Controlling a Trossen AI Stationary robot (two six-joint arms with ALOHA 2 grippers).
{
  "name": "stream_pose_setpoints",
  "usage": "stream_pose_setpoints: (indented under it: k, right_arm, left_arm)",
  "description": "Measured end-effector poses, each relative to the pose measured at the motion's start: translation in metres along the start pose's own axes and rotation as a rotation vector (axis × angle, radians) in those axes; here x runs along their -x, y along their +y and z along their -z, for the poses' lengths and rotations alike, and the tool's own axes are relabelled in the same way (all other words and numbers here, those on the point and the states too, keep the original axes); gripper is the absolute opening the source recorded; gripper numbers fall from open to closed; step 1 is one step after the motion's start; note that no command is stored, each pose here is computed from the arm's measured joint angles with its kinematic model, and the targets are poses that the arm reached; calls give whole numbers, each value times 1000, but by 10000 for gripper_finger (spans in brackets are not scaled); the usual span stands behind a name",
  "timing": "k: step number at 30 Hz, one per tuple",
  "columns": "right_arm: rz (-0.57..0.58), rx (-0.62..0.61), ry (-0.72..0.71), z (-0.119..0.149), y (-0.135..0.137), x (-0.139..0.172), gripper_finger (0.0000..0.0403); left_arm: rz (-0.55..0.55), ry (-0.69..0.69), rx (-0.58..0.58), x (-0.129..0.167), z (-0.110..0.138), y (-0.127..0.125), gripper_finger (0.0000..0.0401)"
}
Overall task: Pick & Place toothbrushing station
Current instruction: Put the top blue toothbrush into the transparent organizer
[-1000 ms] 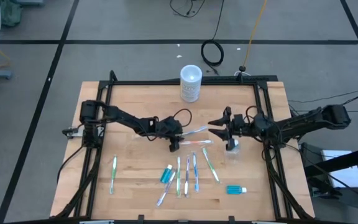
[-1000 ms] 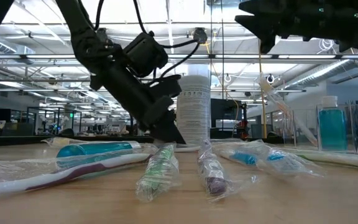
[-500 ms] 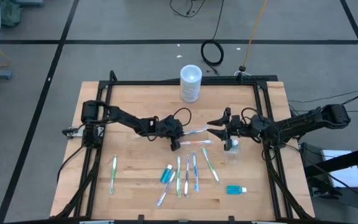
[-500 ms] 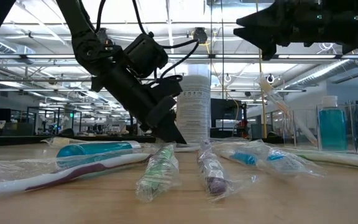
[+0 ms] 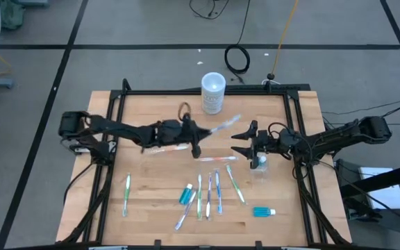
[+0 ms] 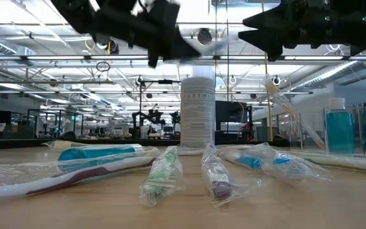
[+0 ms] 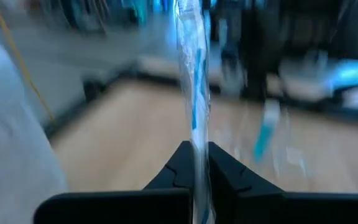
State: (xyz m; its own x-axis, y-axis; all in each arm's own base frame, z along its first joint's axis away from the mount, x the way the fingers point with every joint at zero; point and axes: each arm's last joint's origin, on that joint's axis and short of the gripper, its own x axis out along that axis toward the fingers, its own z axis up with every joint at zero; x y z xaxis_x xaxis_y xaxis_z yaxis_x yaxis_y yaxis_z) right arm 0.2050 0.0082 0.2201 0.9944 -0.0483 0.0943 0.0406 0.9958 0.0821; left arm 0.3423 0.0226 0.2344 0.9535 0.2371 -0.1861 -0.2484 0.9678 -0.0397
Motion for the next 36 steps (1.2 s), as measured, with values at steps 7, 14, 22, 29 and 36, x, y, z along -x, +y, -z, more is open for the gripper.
stream_pose_setpoints:
  k: [7,14,22,29,36]
  right_arm:
    - [-6,-44,-91,-8,0,0,186]
    - [-21,8,-164,-9,4,-5,186]
    - [-50,31,-258,-9,5,-10,189]
    - [-45,32,-318,-14,5,-9,187]
    - [-1,69,-331,-15,-4,-9,125]
  left_arm:
    - [134,-197,-29,11,-22,-25,9]
    - [138,-198,-48,11,-16,-41,24]
    - [116,-190,-21,6,-7,-48,13]
    - [106,-179,-23,-1,2,-49,29]
    - [67,-184,-10,-2,2,-48,26]
